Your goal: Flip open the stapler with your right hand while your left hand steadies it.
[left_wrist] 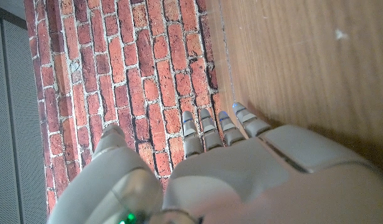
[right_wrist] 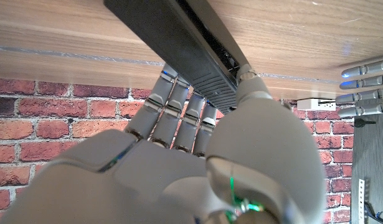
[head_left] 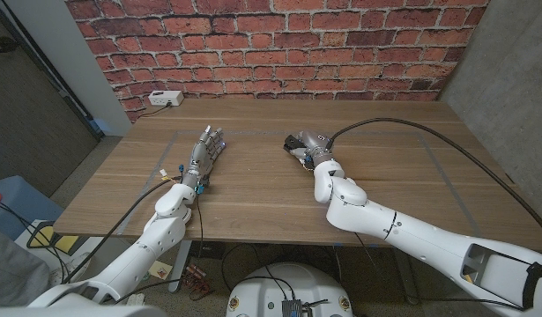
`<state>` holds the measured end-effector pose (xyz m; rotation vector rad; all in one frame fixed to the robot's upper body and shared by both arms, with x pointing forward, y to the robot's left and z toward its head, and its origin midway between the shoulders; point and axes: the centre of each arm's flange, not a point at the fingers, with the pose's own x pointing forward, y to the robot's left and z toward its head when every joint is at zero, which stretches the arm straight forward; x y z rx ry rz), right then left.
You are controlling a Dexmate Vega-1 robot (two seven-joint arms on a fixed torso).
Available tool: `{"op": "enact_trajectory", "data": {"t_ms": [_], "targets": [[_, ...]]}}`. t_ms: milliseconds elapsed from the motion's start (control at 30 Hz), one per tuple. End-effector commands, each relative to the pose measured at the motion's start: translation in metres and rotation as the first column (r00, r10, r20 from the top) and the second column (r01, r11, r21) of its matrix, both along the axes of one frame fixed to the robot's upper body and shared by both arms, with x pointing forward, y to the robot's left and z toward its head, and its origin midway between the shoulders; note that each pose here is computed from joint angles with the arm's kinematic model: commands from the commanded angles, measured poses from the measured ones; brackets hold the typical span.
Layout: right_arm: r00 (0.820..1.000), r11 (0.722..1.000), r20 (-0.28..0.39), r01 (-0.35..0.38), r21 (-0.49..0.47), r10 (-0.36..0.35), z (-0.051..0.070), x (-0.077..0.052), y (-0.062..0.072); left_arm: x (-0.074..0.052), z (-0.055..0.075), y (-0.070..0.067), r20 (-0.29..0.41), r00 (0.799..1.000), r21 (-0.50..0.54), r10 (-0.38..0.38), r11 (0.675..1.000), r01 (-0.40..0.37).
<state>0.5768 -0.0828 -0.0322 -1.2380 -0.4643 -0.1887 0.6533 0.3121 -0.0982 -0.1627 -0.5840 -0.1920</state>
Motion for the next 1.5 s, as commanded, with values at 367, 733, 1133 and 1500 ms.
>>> {"op": "enact_trajectory", "data": {"t_ms": [367,733,1133,1500], "targets": [[0.997,0.998,0.047,-0.06,0.021,0.059,0.003,-0.013,0.0,-0.009,-0.002,-0.003,0.007,1.0,0.009,-0.005,1.0,0.005],[0.995,0.998,0.071,-0.069,0.016,0.067,0.01,-0.023,0.0,-0.012,0.0,-0.004,0.015,1.0,0.016,-0.01,1.0,0.01],[0.991,0.993,0.082,-0.109,0.044,0.105,0.016,-0.026,0.005,-0.02,0.005,-0.001,0.018,1.0,0.033,-0.017,0.999,0.016],[0.986,0.986,0.094,-0.146,0.083,0.138,0.017,-0.027,0.006,-0.025,0.005,-0.006,0.032,0.999,0.038,-0.029,0.999,0.027]]}}
